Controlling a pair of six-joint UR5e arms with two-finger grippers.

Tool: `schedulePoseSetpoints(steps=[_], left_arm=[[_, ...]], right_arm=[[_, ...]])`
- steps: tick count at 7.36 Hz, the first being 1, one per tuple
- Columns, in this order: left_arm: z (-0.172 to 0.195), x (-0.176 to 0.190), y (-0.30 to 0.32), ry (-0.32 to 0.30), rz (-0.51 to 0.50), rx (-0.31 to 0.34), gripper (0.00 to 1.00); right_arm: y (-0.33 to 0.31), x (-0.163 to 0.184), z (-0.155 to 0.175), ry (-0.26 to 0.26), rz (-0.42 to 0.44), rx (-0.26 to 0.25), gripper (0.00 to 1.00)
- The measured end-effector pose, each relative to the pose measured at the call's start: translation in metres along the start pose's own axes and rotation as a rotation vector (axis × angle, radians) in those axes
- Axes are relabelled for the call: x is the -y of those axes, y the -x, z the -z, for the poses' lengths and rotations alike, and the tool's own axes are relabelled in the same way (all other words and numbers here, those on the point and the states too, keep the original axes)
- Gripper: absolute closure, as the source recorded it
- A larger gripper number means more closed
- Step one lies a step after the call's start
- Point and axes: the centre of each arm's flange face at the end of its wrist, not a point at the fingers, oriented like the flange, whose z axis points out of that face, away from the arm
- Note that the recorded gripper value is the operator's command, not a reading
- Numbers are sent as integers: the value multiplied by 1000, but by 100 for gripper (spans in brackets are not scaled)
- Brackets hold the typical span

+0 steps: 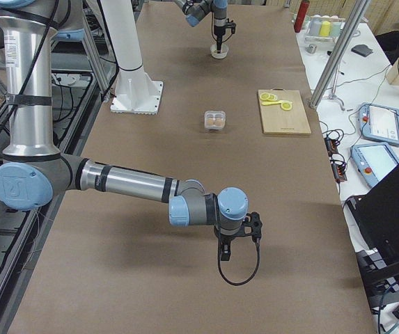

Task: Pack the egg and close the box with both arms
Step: 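Close the left gripper on the brown egg inside the bowl, then lift the brown egg out of the bowl with the left gripper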

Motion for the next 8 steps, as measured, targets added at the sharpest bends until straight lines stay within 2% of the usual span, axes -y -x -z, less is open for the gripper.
schedulePoseSetpoints(steps=[2,3,4,5,7,8], left_arm=[[-3,-2,-3,0,-8,4,25],[-4,-3,-3,1,-10,5,30],[-4,-4,-3,2,-13,4,42],[-2,-5,-4,1,-17,2,48],[0,-6,-6,-2,-20,-4,56],[1,-6,-7,-3,-21,-5,57]], right_arm=[[0,0,0,-1,1,0,0],[0,0,0,-1,1,0,0],[0,0,0,-2,2,0,0],[1,0,0,-2,1,1,0],[1,0,1,-2,0,3,0],[1,0,1,-2,-1,4,0]])
